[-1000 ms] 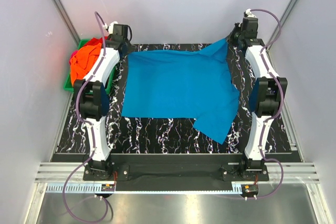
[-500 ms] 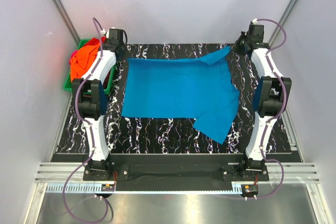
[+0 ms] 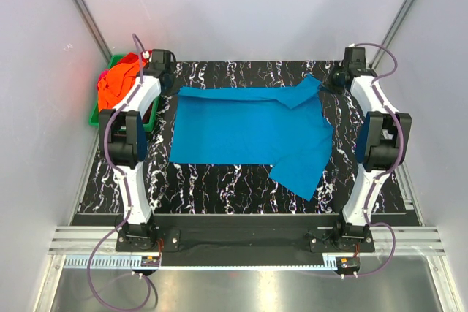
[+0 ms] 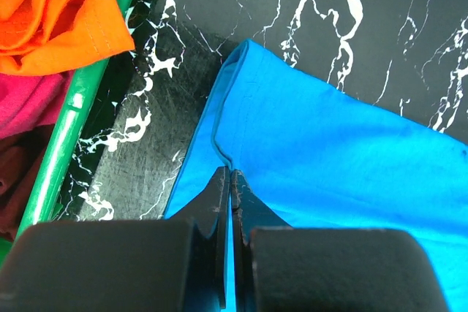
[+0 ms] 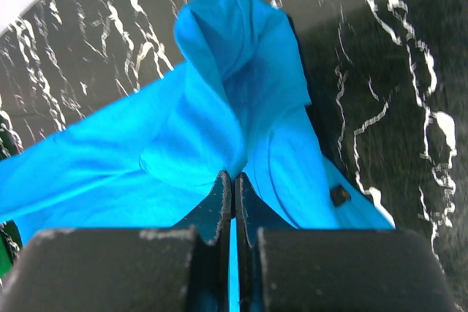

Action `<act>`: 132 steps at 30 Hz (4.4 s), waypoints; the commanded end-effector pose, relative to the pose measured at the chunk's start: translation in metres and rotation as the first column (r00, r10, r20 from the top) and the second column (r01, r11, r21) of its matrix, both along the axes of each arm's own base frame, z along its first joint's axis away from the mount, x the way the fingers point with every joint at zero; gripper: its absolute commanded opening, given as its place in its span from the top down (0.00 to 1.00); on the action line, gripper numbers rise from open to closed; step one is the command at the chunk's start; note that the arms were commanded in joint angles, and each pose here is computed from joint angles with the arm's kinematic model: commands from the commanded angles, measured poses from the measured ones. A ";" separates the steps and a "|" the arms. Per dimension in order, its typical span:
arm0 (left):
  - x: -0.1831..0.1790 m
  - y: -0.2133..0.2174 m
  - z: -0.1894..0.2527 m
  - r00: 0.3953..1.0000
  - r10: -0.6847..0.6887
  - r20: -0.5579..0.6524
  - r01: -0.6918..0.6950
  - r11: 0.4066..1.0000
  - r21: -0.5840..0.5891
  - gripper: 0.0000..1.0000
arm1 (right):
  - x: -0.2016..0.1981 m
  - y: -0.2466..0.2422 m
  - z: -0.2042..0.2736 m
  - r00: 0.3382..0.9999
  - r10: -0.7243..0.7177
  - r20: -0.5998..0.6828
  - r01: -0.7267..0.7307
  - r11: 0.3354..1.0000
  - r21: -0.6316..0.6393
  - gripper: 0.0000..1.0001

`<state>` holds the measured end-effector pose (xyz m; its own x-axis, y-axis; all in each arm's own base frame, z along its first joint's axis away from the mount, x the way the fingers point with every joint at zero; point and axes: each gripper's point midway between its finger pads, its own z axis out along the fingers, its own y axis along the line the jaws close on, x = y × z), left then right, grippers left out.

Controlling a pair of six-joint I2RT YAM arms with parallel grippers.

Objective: Fold and stack the t-shirts
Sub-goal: Fold the tshirt

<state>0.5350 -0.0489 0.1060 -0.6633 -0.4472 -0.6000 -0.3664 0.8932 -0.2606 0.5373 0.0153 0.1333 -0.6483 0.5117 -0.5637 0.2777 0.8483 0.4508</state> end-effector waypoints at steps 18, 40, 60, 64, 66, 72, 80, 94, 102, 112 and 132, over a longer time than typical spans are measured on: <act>-0.029 0.012 -0.050 0.985 -0.010 -0.172 0.019 0.999 0.050 1.00 | -0.041 -0.002 -0.011 0.997 -0.040 -0.072 0.043 0.999 0.031 1.00; -0.043 0.022 -0.069 0.970 -0.021 -0.243 0.051 0.992 0.116 1.00 | -0.080 0.007 -0.010 0.991 -0.030 -0.130 0.045 0.993 0.110 1.00; -0.026 0.008 -0.025 0.981 -0.067 -0.181 0.078 0.996 0.053 0.51 | -0.089 -0.002 -0.026 0.974 -0.032 -0.223 0.044 0.998 0.049 0.59; -0.007 -0.029 -0.010 0.980 -0.193 -0.039 0.188 0.976 -0.112 0.51 | -0.059 0.006 -0.028 0.981 0.047 -0.191 -0.031 0.995 0.090 0.56; -0.005 -0.042 -0.019 0.976 -0.218 -0.016 0.213 0.962 -0.169 0.51 | -0.037 0.009 -0.038 0.982 0.096 -0.165 -0.080 0.992 0.101 0.50; 0.013 -0.060 -0.062 0.967 -0.248 -0.057 0.226 0.940 -0.255 0.51 | 0.006 0.016 -0.058 0.970 0.213 -0.117 -0.199 0.973 0.114 0.47; 0.013 -0.049 -0.094 0.973 -0.193 -0.128 0.161 0.961 -0.222 0.51 | 0.050 0.005 -0.063 0.981 0.183 -0.066 -0.184 0.983 -0.011 0.48; -0.002 -0.025 -0.114 0.962 -0.068 -0.263 0.033 0.991 -0.132 0.50 | 0.067 -0.049 -0.048 0.989 -0.142 -0.034 0.144 0.987 0.076 1.00; -0.004 -0.030 -0.106 0.964 -0.085 -0.253 0.044 0.986 -0.161 0.50 | 0.084 -0.006 -0.034 0.993 0.119 0.007 -0.119 0.976 0.181 0.59; -0.002 -0.039 -0.102 0.963 -0.112 -0.244 0.064 0.978 -0.198 0.50 | 0.087 0.026 -0.054 0.981 0.189 -0.031 -0.189 0.982 -0.005 0.46; -0.005 -0.043 -0.106 0.958 -0.134 -0.254 0.082 0.976 -0.204 0.50 | 0.091 0.010 -0.053 0.980 0.171 -0.098 -0.195 0.775 -0.601 0.60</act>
